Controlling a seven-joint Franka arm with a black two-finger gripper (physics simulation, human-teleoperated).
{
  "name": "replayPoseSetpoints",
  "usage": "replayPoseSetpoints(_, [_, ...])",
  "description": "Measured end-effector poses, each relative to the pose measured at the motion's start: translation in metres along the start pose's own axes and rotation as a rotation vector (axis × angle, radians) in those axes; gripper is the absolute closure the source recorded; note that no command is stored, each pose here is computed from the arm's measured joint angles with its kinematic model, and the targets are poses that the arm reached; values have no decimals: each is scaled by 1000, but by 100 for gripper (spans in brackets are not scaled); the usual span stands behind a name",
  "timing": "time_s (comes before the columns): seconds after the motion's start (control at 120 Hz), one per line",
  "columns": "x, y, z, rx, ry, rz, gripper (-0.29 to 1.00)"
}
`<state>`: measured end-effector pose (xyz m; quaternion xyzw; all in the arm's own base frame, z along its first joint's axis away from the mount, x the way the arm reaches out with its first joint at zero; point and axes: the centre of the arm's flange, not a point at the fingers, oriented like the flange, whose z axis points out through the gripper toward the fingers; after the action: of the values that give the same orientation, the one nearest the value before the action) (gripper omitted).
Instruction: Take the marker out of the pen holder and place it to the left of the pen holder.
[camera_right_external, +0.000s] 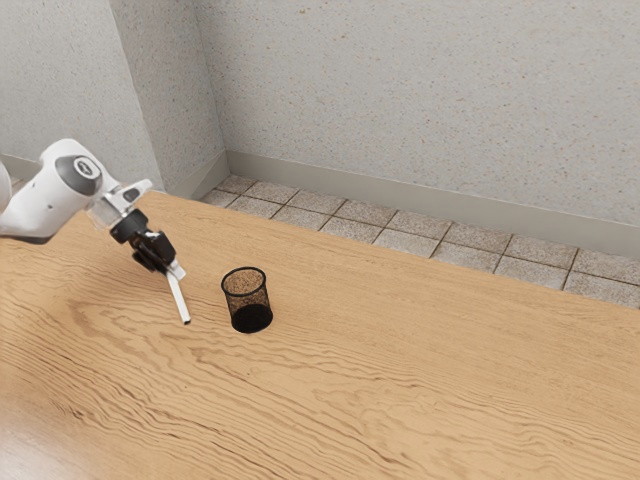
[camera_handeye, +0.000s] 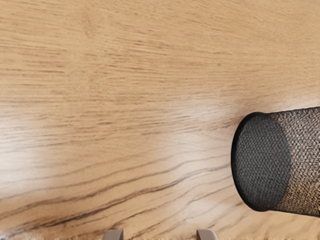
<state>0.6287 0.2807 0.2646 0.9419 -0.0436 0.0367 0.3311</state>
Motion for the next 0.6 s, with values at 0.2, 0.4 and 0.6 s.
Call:
replayPoseSetpoints(0.2, [-4,-6,13,-28,-23,-59,36])
replayPoseSetpoints(0.4, [-6,-7,13,-29,-31,-95,23])
replayPoseSetpoints(0.6, [-25,65,-48,165,-102,-38,9])
